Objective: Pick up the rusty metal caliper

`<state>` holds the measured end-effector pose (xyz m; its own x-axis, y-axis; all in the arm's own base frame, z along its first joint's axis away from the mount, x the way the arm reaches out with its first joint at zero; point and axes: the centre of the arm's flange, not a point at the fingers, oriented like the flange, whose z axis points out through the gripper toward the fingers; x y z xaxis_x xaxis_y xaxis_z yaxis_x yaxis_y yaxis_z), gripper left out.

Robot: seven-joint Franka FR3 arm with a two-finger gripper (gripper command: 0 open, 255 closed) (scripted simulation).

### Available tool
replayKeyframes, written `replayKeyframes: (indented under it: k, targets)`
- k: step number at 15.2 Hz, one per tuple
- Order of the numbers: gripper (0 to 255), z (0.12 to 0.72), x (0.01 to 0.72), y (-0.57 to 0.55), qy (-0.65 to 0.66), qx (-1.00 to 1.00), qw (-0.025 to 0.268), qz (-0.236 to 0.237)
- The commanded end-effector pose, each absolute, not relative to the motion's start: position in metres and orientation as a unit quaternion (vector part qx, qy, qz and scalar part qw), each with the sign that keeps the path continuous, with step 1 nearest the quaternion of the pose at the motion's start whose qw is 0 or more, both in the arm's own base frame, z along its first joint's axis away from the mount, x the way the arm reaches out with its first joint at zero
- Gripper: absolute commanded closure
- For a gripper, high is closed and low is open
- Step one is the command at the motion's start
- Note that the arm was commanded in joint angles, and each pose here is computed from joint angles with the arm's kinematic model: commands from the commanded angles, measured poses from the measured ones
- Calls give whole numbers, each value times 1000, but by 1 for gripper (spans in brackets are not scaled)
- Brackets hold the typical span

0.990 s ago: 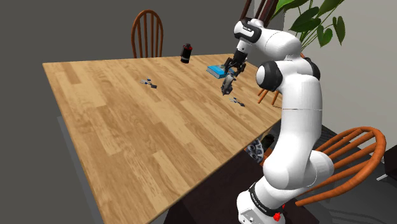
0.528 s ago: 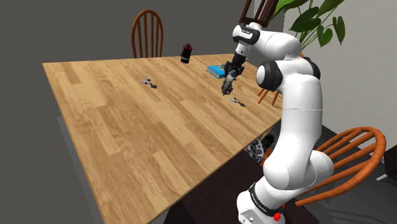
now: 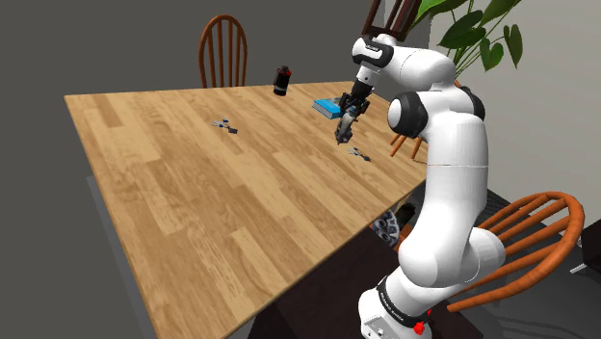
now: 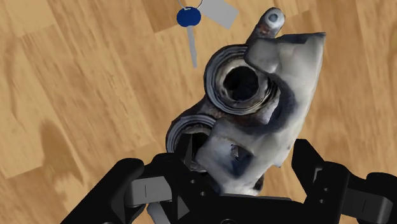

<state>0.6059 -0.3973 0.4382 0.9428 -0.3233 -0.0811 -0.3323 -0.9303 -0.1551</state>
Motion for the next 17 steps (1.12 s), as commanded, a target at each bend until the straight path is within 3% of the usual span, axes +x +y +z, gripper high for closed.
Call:
replayKeyframes:
  k: [1,17]
  targets:
    - [255,443,606,-397,167,-982,84,28]
    - [255,517,606,-397,167,-982,84,28]
